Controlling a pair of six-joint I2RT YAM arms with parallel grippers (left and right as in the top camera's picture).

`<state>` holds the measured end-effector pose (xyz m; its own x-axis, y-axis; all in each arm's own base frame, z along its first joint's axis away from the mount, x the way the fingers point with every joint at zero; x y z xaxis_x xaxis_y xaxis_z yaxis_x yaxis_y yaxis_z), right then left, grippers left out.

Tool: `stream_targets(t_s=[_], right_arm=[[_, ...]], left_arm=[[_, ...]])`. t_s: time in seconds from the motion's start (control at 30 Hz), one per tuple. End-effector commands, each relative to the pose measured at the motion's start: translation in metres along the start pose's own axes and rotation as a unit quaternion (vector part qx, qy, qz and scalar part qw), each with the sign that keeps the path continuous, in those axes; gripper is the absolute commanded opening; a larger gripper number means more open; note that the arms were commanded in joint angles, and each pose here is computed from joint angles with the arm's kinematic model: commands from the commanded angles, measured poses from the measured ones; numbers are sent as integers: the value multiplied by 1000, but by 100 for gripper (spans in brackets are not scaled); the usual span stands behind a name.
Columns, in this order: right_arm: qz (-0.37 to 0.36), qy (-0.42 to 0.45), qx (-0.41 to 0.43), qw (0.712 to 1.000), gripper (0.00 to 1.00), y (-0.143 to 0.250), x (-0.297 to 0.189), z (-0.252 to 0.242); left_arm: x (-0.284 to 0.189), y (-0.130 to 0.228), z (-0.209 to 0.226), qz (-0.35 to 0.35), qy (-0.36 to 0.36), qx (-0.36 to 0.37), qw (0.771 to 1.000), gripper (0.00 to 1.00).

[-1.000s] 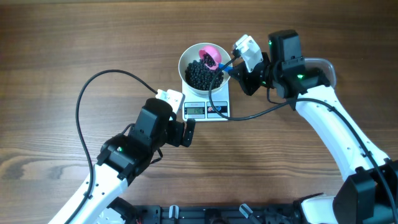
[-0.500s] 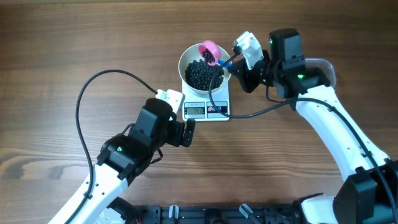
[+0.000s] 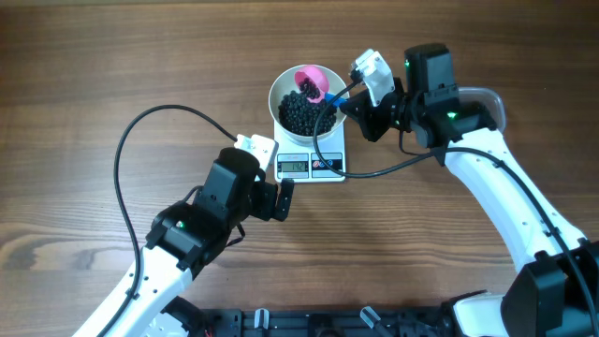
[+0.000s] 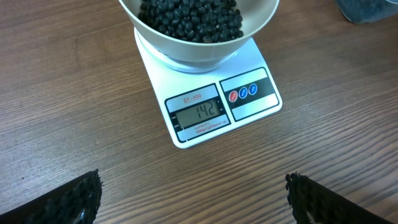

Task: Scoop item into bowl and weigh 150g on scale
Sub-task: 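Tilt the scoop over the bowl with the right gripper to pour beans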

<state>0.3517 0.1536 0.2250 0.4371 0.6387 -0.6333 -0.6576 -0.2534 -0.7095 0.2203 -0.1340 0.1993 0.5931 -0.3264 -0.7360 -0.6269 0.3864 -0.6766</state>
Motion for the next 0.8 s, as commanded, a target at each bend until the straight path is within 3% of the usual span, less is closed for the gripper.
stream_targets(t_s=[0.0, 0.77], right_arm=[[-8, 14, -10, 1000, 5, -4, -4, 0], [-6, 14, -4, 1000, 4, -3, -4, 0]], left_arm=[[1, 1, 2, 1, -8, 8, 1000, 100], [1, 1, 3, 1, -8, 8, 1000, 100]])
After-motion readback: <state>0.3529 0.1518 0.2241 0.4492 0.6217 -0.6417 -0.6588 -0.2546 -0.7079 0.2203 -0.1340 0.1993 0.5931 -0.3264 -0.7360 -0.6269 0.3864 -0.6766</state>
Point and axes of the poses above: each gripper's point midway between its finger pads, its own x axis out along the fingers, its own z axis along the line the jaws close on, y = z × x, the point moved 7 cm from there along -x, back along the fingers, and after that the axes turned 11 degrees about x, right-handed, at the moved point
